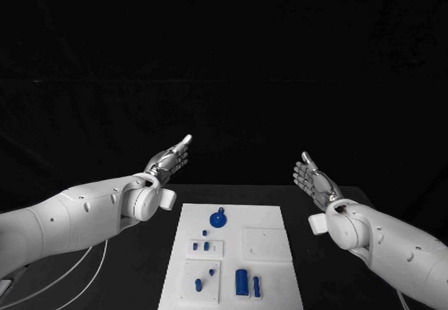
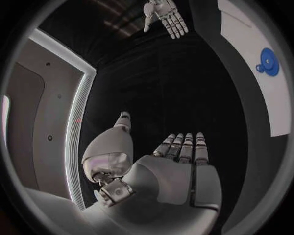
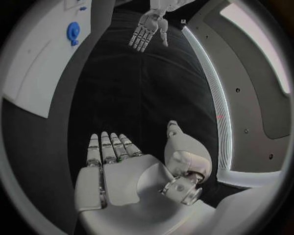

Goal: Assemble the parts on the task board

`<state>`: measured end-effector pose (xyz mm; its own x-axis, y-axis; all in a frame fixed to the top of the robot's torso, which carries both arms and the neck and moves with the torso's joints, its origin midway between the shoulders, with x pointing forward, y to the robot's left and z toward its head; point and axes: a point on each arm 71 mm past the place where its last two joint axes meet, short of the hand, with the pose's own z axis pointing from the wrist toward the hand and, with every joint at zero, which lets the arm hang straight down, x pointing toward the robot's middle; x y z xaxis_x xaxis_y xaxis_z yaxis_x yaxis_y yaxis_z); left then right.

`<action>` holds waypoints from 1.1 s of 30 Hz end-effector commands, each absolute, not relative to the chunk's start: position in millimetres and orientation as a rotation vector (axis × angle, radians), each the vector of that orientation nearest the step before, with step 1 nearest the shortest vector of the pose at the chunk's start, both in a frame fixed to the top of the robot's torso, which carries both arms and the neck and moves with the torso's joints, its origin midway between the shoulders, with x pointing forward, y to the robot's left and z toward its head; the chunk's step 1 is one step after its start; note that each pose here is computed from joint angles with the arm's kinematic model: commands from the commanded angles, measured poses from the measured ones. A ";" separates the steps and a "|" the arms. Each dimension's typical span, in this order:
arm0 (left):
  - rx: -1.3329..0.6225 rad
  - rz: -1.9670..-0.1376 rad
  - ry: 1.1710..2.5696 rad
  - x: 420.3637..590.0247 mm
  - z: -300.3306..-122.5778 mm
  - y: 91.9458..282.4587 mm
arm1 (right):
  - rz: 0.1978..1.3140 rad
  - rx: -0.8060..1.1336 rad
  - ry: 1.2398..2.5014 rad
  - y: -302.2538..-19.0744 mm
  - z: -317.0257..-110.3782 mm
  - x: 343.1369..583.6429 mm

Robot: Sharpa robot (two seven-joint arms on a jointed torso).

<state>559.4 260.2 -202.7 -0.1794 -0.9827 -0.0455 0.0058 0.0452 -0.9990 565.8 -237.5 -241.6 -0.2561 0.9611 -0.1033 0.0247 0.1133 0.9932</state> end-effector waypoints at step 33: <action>-1.209 -1.229 1.218 461.8 -224.2 192.4 | 1.229 1.209 1.218 -192.4 -224.2 461.8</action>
